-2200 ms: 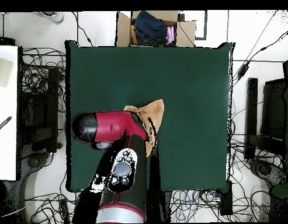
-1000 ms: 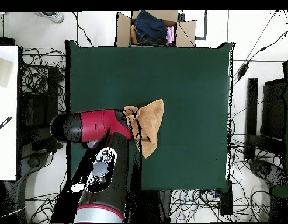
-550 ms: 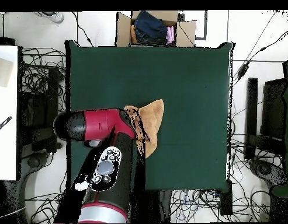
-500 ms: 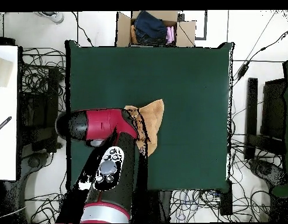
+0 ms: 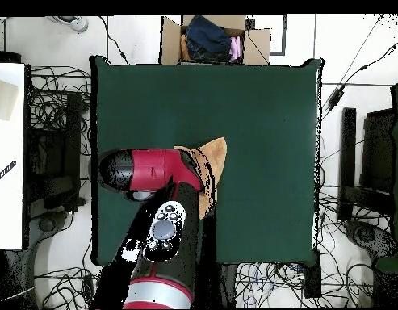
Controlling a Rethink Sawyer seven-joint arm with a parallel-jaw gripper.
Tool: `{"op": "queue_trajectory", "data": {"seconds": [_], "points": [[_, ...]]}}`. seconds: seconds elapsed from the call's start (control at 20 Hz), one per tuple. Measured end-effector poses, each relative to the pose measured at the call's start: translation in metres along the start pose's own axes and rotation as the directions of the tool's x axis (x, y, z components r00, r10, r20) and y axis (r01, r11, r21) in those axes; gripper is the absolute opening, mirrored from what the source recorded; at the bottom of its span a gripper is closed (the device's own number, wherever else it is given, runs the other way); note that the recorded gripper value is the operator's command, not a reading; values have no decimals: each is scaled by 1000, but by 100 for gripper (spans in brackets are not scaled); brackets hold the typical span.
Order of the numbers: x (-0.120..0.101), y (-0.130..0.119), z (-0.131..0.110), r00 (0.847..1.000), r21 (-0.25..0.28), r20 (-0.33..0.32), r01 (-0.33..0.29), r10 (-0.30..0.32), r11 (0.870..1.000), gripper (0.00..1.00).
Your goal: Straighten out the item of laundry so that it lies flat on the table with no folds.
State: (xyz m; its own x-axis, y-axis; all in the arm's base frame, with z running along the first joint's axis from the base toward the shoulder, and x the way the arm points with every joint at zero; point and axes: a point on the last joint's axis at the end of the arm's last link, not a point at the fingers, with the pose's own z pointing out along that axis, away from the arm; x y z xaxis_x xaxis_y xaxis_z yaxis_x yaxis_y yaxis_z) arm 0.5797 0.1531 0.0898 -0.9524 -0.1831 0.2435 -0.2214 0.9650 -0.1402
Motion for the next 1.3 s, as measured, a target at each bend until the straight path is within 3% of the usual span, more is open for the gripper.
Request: {"op": "queue_trajectory", "data": {"seconds": [0.35,0.4,1.3], "points": [[0,-3,0,1000,-2,-1,-6,6,1000,0],[0,-3,0,1000,-2,-1,-6,6,1000,100],[0,-3,1,1000,-2,3,-6,6,1000,100]]}}
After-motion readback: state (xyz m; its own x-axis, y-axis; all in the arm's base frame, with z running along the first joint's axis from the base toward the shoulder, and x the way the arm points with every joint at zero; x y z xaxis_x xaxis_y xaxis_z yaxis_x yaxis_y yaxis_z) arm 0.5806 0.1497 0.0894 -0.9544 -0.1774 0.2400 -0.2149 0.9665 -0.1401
